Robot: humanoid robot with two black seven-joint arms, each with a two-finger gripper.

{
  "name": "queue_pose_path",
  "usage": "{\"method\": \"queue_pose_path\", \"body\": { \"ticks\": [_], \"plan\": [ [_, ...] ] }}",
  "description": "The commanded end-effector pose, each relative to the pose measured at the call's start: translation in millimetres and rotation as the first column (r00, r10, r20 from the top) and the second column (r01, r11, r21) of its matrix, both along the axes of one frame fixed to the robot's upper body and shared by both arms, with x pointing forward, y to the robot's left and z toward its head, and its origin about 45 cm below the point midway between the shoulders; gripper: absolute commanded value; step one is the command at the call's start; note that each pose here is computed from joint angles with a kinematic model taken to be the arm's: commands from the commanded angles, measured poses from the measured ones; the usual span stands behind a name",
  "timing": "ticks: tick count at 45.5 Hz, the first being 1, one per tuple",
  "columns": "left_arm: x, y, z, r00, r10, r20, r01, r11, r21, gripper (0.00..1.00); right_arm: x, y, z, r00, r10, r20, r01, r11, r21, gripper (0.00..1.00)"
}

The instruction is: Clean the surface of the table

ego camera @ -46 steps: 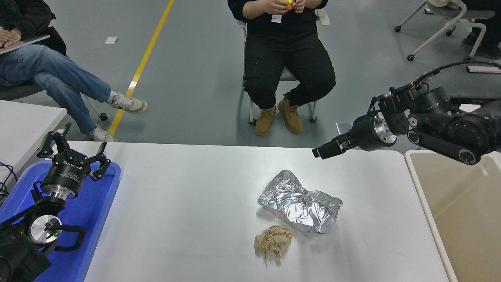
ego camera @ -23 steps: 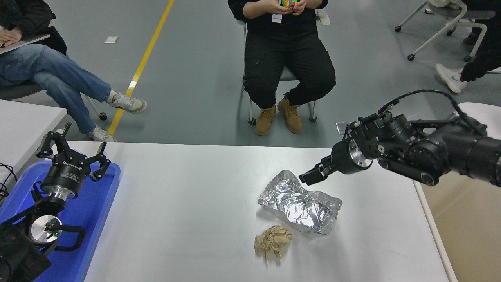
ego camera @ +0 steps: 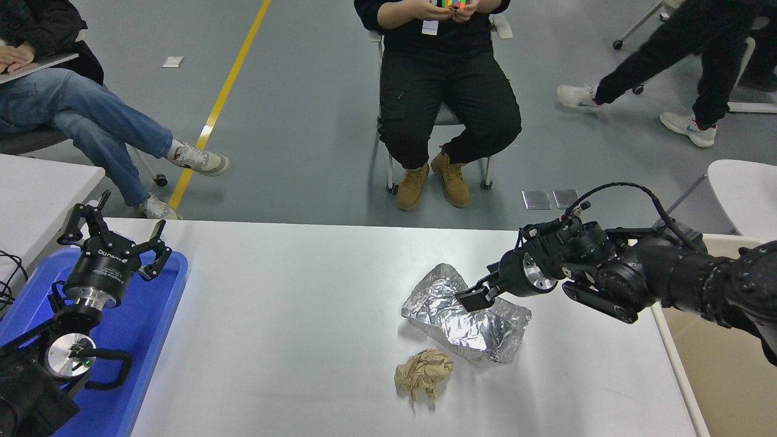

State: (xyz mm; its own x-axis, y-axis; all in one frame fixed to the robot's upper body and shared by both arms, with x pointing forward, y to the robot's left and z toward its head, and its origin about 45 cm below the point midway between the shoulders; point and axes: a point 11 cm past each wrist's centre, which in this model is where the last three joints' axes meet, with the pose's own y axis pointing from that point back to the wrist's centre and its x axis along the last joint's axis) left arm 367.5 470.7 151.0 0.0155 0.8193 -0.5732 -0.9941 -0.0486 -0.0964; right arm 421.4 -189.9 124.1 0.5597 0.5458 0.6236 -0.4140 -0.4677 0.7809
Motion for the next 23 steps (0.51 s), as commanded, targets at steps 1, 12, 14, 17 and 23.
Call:
{"method": "queue_pose_path", "body": {
  "ticks": [1, 12, 14, 17, 23],
  "plan": [
    [0.0, 0.0, 0.0, 1.000, 0.000, 0.000, 0.000, 1.000, 0.000, 1.00, -3.7, -4.0, -14.3, 1.000, -0.004, 0.026, 0.004, 1.000, 0.006, 0.98],
    [0.0, 0.0, 0.0, 1.000, 0.000, 0.000, 0.000, 1.000, 0.000, 1.00, -6.5, -5.0, -30.0, 0.997, 0.020, 0.080, -0.020, 1.000, -0.007, 0.98],
    [0.0, 0.0, 0.0, 1.000, 0.000, 0.000, 0.000, 1.000, 0.000, 1.00, -7.2, -6.9, -31.6, 0.997, 0.018, 0.079, -0.018, 1.000, -0.011, 0.97],
    [0.0, 0.0, 0.0, 1.000, 0.000, 0.000, 0.000, 1.000, 0.000, 1.00, -8.9, -7.8, -34.0, 0.997, 0.017, 0.075, -0.016, 1.000, -0.011, 0.97],
    [0.0, 0.0, 0.0, 1.000, 0.000, 0.000, 0.000, 1.000, 0.000, 1.00, -8.8, -10.5, -36.4, 0.997, 0.012, 0.079, -0.010, 1.000, -0.017, 0.84]
  ]
}}
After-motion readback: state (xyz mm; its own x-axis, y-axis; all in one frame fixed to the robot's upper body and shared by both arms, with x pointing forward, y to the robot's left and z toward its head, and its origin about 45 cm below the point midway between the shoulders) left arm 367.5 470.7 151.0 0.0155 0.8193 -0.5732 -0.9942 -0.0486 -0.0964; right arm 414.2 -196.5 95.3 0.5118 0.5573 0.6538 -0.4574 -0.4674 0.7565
